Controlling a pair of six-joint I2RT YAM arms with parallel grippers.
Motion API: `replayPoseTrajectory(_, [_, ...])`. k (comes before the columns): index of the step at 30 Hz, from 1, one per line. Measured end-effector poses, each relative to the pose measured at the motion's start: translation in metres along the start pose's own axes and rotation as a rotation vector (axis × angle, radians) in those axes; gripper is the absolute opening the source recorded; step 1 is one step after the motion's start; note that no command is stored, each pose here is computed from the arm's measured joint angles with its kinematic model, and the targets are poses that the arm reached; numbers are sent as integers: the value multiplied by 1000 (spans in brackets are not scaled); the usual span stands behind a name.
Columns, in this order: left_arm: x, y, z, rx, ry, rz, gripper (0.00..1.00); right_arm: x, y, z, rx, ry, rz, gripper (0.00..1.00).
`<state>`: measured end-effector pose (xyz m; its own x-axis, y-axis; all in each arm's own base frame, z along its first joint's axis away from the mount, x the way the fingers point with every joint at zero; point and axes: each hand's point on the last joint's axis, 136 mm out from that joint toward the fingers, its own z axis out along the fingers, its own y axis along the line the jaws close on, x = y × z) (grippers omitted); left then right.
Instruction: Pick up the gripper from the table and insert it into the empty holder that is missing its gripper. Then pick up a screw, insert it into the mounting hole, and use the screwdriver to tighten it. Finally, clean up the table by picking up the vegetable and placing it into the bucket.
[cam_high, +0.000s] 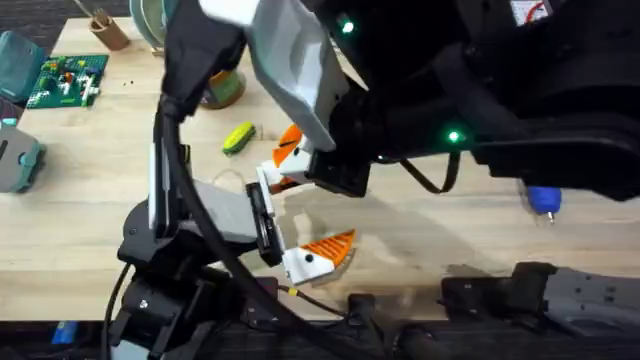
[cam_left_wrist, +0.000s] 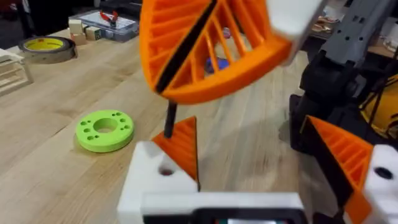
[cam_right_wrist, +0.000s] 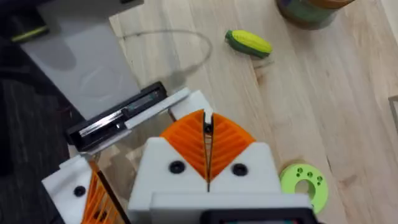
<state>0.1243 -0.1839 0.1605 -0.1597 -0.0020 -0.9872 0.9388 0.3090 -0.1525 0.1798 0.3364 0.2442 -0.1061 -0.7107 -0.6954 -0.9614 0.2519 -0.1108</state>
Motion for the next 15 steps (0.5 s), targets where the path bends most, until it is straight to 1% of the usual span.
replayPoseTrajectory(9, [0, 0, 0, 0, 0, 0, 993, 9, 2, 17, -19, 50, 5, 6])
replayPoseTrajectory(15, [0, 0, 0, 0, 0, 0, 993, 10, 5, 20, -43, 53, 7, 6])
